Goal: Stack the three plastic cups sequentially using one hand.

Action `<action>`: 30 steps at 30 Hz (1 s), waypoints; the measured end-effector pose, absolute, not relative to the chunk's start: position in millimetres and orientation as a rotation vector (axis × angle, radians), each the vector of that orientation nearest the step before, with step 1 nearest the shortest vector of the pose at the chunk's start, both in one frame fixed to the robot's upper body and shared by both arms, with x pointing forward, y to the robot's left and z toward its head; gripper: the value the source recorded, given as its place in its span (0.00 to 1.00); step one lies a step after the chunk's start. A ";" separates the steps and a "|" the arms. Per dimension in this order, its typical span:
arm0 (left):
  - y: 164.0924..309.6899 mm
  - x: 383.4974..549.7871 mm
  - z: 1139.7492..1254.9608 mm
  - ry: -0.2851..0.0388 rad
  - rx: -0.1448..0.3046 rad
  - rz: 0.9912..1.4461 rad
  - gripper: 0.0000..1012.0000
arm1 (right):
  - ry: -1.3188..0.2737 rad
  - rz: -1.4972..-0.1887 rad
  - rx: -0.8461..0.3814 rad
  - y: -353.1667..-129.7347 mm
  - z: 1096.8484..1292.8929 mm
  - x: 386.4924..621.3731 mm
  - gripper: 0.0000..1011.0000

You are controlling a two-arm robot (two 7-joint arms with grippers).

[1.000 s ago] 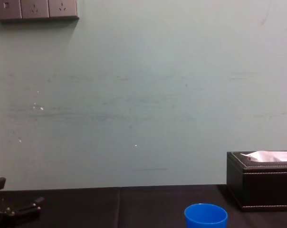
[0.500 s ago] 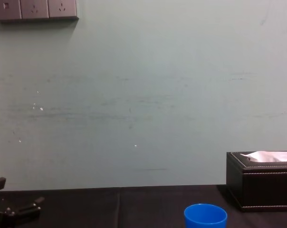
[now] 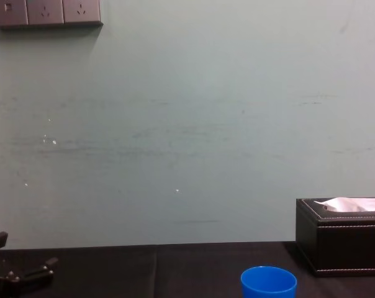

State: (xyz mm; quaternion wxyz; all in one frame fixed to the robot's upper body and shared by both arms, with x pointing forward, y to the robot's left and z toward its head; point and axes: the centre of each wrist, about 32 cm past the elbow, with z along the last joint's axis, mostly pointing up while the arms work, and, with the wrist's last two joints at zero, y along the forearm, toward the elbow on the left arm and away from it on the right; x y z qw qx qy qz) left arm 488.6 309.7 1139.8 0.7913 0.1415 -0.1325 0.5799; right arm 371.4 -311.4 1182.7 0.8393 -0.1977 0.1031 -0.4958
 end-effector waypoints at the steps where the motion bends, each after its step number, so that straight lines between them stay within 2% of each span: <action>1: 309.7 488.6 1139.8 -0.285 0.304 1.248 0.99 | 0.212 -1.045 -0.418 -309.4 1182.4 373.0 0.99; 15: 309.7 488.6 1139.8 -0.285 0.304 1.248 0.99 | 0.129 -1.051 -0.425 -290.4 1173.8 383.2 0.99; 30: 309.7 488.6 1139.8 -0.285 0.304 1.248 0.99 | 0.116 -1.093 -0.384 -284.5 1159.1 391.6 0.99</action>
